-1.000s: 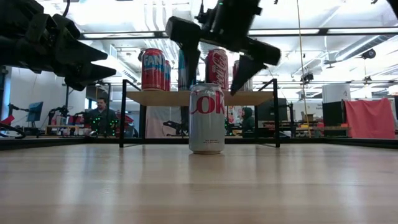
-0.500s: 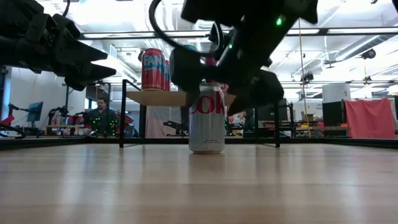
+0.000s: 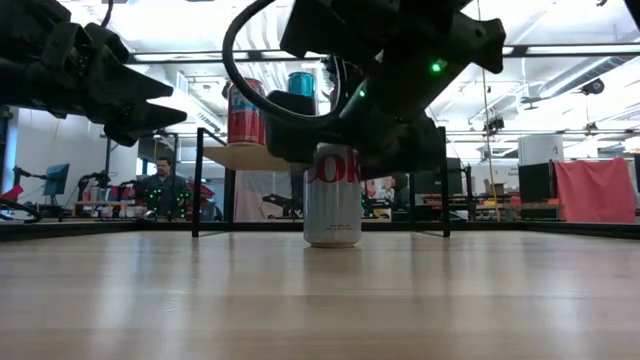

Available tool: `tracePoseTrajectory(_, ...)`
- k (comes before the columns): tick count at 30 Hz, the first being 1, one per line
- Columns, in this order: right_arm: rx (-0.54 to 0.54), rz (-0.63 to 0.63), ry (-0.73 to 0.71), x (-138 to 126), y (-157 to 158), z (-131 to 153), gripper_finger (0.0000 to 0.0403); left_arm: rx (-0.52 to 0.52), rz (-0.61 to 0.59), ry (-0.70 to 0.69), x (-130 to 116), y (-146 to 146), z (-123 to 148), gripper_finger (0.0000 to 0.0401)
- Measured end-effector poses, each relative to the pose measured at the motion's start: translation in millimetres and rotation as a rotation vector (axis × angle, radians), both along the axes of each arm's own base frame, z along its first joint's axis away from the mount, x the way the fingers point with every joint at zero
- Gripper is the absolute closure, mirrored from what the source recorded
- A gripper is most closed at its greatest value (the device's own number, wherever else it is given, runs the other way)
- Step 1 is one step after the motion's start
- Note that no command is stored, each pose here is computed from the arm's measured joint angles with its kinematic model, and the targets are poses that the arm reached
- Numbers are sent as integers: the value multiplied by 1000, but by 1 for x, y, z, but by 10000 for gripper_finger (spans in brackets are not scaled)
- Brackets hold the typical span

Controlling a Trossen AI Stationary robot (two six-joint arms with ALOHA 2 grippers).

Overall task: Place canned beverage on shelf
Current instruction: Put the red and silver soda can on the shelf aligned with the other red and silver soda can

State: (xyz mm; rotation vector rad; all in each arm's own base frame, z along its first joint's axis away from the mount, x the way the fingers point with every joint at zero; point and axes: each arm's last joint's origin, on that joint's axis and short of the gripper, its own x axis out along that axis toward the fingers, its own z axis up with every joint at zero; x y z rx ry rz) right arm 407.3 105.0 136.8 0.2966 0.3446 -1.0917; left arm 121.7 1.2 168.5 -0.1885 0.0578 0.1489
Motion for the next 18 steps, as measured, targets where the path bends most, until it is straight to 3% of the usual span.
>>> tracePoseTrajectory(7,-33,-68,-108,0,-1,-1,12,0,0,0,0,0,0,127)
tracePoseTrajectory(15,-39,-93,-162,4,2,-20,98,0,0,3,0,0,0,127)
tracePoseTrajectory(18,-59,-79,-151,6,4,-25,106,0,0,3,0,0,0,127)
